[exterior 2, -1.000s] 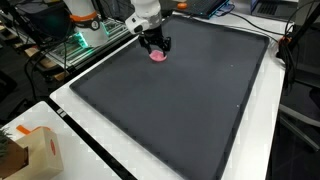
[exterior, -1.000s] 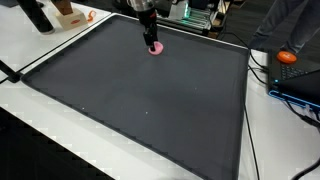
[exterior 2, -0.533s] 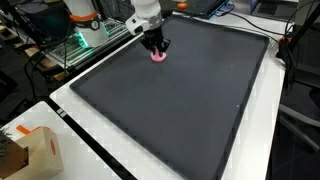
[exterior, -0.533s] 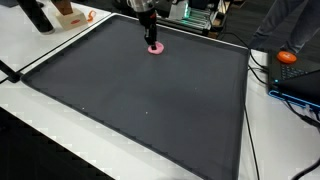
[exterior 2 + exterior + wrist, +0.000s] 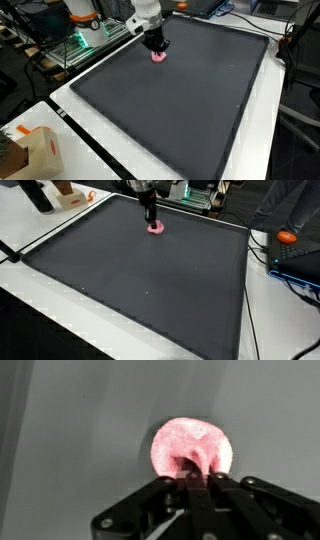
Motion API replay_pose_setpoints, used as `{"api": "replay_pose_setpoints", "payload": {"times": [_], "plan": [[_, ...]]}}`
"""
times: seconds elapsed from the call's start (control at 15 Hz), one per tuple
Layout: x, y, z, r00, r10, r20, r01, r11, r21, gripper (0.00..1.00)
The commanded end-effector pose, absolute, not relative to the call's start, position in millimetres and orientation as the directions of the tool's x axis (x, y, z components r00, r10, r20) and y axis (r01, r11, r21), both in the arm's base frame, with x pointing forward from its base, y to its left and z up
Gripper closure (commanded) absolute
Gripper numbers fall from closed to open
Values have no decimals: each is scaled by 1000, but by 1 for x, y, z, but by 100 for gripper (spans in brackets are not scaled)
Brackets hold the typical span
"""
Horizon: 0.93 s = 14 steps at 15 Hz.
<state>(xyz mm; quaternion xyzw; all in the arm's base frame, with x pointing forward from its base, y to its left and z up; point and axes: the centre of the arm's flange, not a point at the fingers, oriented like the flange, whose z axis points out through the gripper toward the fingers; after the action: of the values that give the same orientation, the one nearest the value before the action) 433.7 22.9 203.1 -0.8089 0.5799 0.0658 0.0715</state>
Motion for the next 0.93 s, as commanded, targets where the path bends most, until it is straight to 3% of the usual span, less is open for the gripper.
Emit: {"api": "replay_pose_setpoints", "payload": {"times": [0.0, 0.2, 0.27, 0.4, 0.87], "plan": [[431, 23, 193, 316, -930, -188, -948, -316, -31, 99], [431, 22, 194, 315, -929, -196, -949, -315, -29, 99], [430, 22, 195, 313, -926, -212, -949, -314, -29, 71], [430, 22, 197, 313, -924, -219, -948, -316, -22, 63], [437, 21, 208, 374, -902, -217, -923, -386, 13, 12]]}}
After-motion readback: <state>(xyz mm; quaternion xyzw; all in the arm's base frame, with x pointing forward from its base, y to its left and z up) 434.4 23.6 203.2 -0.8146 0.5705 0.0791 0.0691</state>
